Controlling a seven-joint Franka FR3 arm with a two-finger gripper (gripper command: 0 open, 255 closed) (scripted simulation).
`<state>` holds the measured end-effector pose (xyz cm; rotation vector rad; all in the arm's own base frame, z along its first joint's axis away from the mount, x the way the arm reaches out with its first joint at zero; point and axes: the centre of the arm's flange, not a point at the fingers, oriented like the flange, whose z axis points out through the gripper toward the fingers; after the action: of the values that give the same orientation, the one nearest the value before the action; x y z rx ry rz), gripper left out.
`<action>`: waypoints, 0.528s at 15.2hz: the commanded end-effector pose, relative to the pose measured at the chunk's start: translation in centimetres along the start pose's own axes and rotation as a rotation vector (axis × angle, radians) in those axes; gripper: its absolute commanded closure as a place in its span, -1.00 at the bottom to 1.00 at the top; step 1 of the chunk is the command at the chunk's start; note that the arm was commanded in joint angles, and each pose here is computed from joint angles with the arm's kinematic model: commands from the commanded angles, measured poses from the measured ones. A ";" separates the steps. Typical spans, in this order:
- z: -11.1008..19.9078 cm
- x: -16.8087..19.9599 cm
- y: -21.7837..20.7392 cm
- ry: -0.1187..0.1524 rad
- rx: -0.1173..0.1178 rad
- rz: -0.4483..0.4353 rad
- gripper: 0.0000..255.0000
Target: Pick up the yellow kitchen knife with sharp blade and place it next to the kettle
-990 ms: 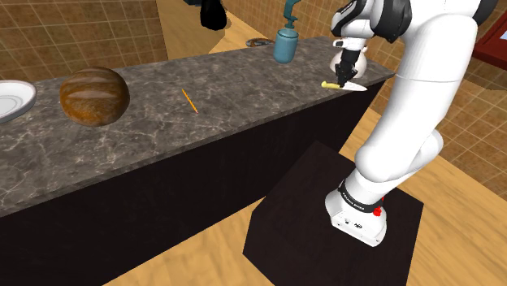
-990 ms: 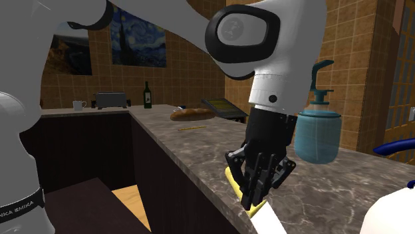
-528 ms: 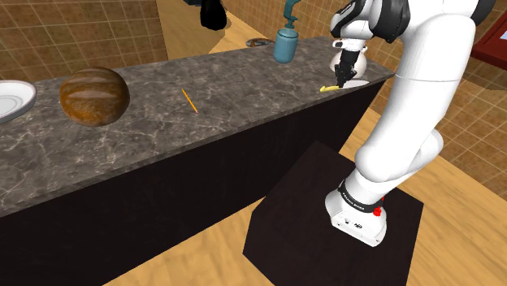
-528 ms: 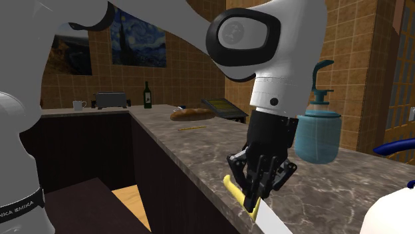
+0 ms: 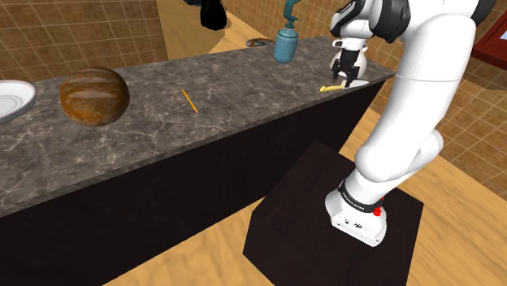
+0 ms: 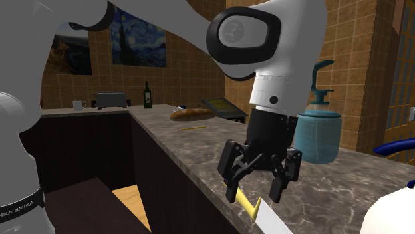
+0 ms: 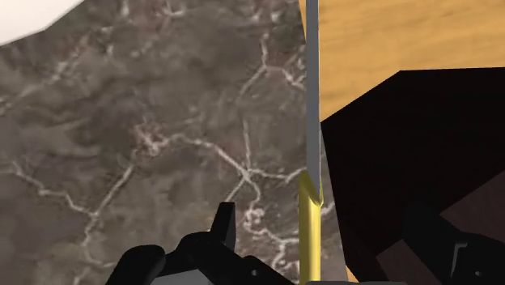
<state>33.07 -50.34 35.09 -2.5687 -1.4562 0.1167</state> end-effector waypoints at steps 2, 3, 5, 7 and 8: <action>-3.4 -0.2 0.0 0.000 0.000 0.000 -1.00; -4.5 -0.2 0.0 0.000 0.000 0.000 -1.00; -4.5 -0.2 0.0 0.000 0.000 0.000 -1.00; -4.5 -0.2 0.0 0.000 0.000 0.000 -1.00; -4.5 -0.2 0.0 0.000 0.000 0.000 -1.00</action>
<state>33.66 -51.03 39.43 -2.5688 -1.4562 0.1165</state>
